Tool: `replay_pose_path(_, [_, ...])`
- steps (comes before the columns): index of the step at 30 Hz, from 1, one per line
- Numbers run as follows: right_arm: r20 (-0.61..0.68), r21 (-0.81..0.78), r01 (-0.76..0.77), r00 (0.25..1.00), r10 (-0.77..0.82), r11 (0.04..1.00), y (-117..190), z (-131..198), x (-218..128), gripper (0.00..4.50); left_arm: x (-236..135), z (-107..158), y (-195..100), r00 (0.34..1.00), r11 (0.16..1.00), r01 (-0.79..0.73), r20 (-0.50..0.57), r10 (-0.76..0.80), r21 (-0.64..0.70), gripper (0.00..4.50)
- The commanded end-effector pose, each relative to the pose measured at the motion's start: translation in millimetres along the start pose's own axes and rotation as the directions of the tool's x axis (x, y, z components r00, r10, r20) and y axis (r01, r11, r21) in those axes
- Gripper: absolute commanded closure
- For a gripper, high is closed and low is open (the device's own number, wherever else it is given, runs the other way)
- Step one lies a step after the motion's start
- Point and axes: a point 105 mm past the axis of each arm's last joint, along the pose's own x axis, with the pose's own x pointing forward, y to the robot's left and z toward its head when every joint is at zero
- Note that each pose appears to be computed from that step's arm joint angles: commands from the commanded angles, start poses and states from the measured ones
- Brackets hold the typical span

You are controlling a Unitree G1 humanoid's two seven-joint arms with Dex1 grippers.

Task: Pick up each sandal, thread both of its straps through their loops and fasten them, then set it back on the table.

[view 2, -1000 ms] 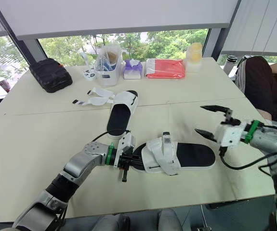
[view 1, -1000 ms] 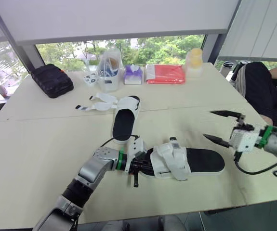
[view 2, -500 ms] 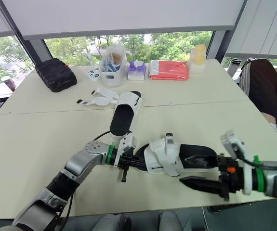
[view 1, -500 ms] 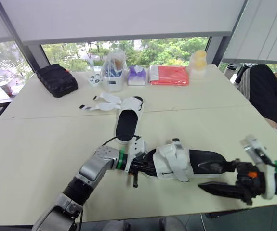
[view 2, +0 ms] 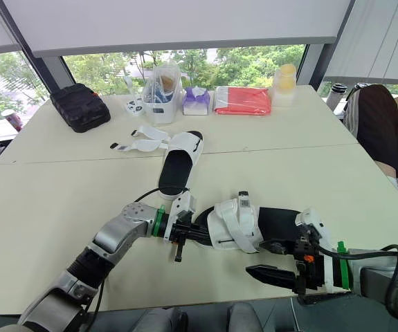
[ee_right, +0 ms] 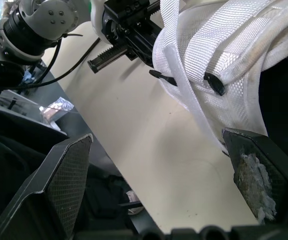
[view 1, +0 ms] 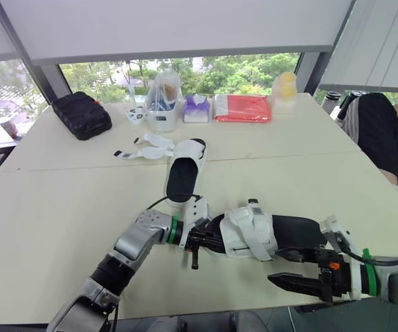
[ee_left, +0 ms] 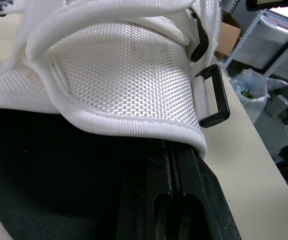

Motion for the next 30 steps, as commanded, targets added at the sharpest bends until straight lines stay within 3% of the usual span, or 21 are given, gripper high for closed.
replay_pose_path(1, [0.013, -0.026, -0.018, 1.0, 0.018, 0.999, 0, 3, 4, 0.03, -1, -26, 0, 0.996, 0.997, -0.026, -0.081, 0.02, -0.068, 4.5])
replay_pose_path(13, [0.018, -0.005, -0.075, 0.997, 0.075, 0.997, 2, -4, 29, 0.03, 1, -26, 0, 0.997, 0.997, -0.031, -0.076, 0.025, -0.077, 4.5])
replay_pose_path(16, [0.039, 0.011, -0.056, 0.998, 0.056, 0.998, -5, -3, 36, 0.81, 2, -25, 0, 0.997, 0.997, -0.03, -0.076, 0.025, -0.072, 4.5])
replay_pose_path(23, [0.076, 0.076, -0.058, 0.996, 0.052, 0.995, -8, 4, 36, 4.22, 2, -26, 1, 0.997, 0.997, -0.033, -0.073, 0.027, -0.076, 4.5])
replay_pose_path(30, [0.007, 0.111, -0.155, 0.988, 0.155, 0.982, 15, 13, 19, 4.22, 3, -27, 0, 0.997, 0.997, -0.03, -0.074, 0.024, -0.075, 4.5])
